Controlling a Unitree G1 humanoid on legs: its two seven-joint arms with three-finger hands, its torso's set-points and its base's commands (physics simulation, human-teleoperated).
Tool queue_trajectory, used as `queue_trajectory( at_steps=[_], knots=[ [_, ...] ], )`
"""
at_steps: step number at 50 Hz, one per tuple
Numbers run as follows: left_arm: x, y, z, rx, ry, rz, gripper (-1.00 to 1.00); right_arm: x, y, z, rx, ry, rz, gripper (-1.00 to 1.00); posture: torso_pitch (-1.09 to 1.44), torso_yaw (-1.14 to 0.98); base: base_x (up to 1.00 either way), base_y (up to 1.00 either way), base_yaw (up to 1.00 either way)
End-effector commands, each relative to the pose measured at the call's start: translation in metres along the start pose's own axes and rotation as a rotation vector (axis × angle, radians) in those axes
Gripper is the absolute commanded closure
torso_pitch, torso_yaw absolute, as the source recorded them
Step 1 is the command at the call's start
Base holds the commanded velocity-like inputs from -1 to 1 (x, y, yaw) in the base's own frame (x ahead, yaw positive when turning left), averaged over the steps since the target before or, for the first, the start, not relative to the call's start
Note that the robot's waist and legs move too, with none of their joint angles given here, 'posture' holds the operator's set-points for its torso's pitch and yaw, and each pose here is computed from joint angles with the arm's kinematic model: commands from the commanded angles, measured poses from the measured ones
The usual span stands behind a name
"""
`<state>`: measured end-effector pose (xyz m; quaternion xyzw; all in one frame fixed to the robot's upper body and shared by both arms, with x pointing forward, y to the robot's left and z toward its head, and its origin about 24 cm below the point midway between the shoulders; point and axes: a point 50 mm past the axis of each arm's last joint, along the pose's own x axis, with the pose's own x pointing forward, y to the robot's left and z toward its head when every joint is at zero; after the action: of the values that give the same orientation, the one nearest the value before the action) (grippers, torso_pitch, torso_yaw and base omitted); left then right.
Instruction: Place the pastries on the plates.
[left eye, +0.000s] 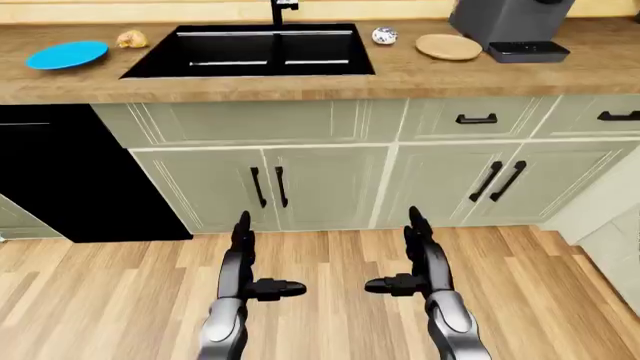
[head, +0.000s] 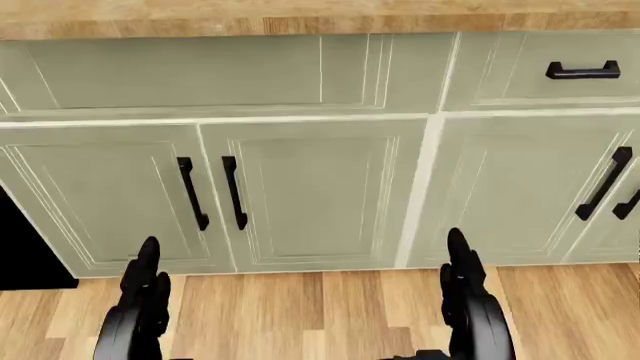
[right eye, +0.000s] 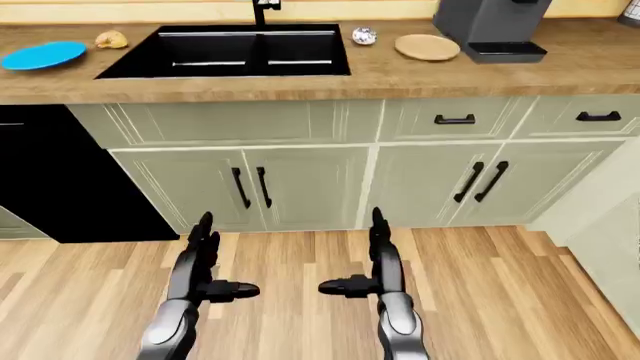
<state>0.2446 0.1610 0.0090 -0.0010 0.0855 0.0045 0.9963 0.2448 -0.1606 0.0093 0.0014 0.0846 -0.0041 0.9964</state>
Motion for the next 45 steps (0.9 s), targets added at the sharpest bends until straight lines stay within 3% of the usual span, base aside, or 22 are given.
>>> queue_trajectory(
  at_steps=[1,8,15,16,17,18,28,38,45],
  knots=[
    [0.011,-0.005,0.064,0.006,-0.199,-0.031,-1.0,0.013,0.009,0.063,-0.01,-0.22,0.027,-1.0,0.0,0.0,0.0,0.0,0.0],
    [0.021,0.001,0.105,0.042,-0.237,-0.024,-1.0,0.027,0.013,0.117,-0.039,-0.311,0.058,-1.0,0.0,0.0,0.0,0.0,0.0],
    [0.035,0.005,0.176,0.078,-0.287,-0.049,-1.0,0.036,0.004,0.208,-0.104,-0.419,0.044,-1.0,0.0,0.0,0.0,0.0,0.0],
    [0.038,0.008,0.188,0.072,-0.297,-0.043,-1.0,0.036,0.002,0.22,-0.108,-0.432,0.039,-1.0,0.0,0.0,0.0,0.0,0.0],
    [0.042,0.018,0.243,0.108,-0.363,-0.04,-1.0,0.03,-0.002,0.273,-0.13,-0.498,0.038,-1.0,0.0,0.0,0.14,-0.32,0.0],
    [0.041,0.021,0.251,0.111,-0.378,-0.029,-1.0,0.029,-0.004,0.28,-0.135,-0.508,0.031,-1.0,0.0,0.0,0.26,-0.51,0.0],
    [0.035,0.026,0.281,0.122,-0.429,-0.01,-1.0,0.023,-0.012,0.309,-0.157,-0.55,0.003,-1.0,0.0,0.0,0.4,-0.67,0.0],
    [0.04,0.027,0.289,0.121,-0.454,0.002,-1.0,0.026,-0.011,0.318,-0.173,-0.561,0.011,-1.0,0.0,0.0,0.44,-0.71,0.0],
    [0.046,0.033,0.296,0.107,-0.464,0.059,-1.0,0.028,-0.007,0.326,-0.197,-0.559,0.036,-1.0,0.0,0.0,0.45,-0.7,0.0]
  ],
)
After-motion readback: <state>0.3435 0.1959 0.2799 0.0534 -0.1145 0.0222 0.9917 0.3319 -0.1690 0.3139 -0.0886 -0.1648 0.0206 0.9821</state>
